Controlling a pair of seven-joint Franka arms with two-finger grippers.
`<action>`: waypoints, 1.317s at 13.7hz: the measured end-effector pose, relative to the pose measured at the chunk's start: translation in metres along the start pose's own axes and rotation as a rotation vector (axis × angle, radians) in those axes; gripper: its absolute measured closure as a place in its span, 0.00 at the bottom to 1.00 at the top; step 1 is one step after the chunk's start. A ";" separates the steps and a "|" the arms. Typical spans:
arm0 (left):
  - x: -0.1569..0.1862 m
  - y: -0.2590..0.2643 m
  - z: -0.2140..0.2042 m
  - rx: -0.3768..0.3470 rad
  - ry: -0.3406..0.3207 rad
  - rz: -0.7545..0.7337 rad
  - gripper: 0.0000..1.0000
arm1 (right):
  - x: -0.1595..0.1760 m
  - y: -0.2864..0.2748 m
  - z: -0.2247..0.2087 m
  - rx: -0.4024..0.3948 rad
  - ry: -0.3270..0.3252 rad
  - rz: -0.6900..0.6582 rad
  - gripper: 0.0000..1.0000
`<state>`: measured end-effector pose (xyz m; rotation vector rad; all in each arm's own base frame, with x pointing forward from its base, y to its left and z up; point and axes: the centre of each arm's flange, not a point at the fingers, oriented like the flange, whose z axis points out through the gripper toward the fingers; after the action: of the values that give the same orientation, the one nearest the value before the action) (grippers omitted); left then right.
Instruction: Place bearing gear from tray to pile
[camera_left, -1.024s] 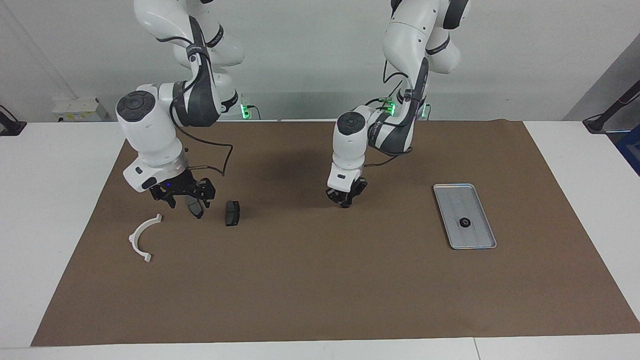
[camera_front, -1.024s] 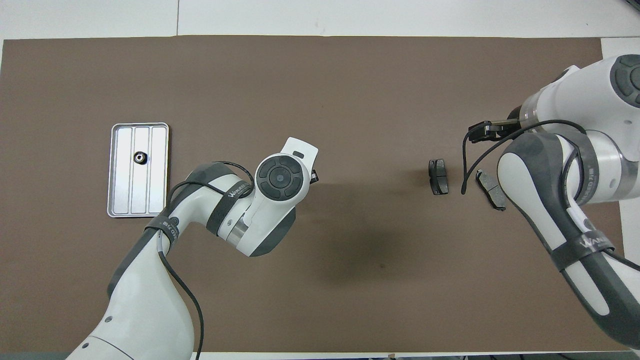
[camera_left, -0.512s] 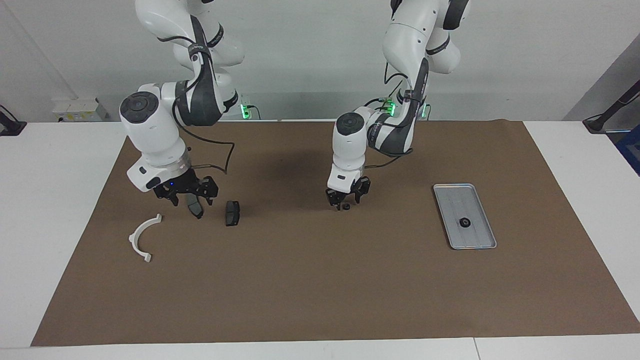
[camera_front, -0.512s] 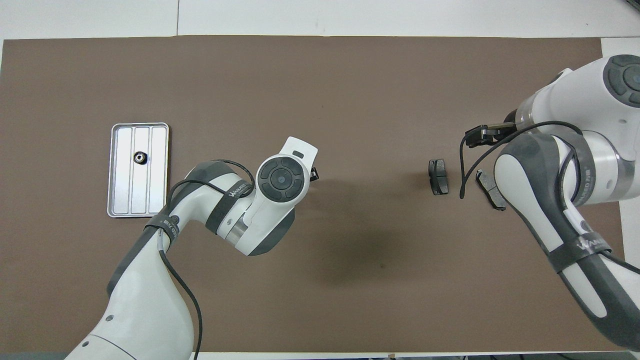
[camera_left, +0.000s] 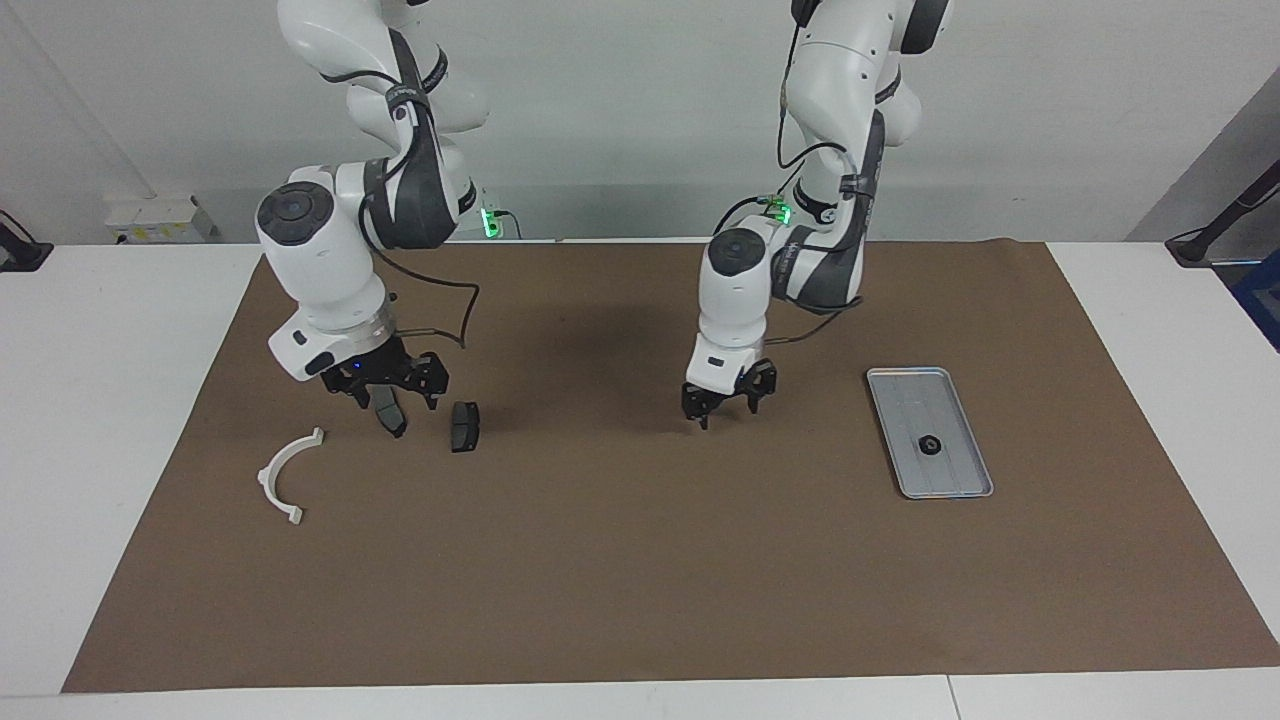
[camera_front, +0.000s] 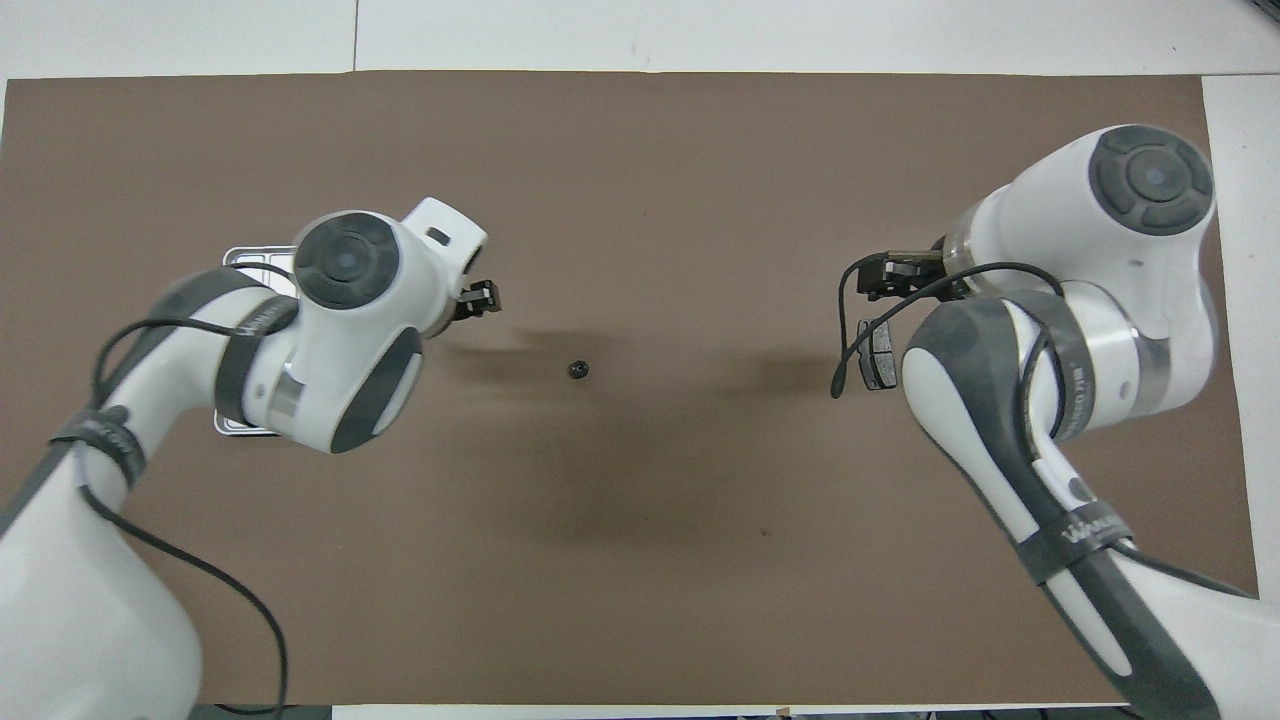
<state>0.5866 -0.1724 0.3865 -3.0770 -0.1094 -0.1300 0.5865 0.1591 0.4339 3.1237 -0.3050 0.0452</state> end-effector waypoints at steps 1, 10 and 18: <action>0.009 -0.033 -0.004 -0.012 -0.004 0.029 0.10 | -0.013 -0.024 -0.001 0.002 0.001 0.034 0.00; 0.030 -0.174 0.029 -0.073 -0.026 0.148 0.10 | -0.112 -0.201 0.014 0.026 0.005 0.263 0.00; 0.033 -0.165 0.077 -0.076 -0.012 0.152 0.10 | -0.115 -0.289 0.102 -0.030 -0.010 0.327 0.00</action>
<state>0.6138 -0.0007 0.3223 -3.1466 0.1323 -0.1107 0.5321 0.4641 0.3291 3.0096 -0.8035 0.0249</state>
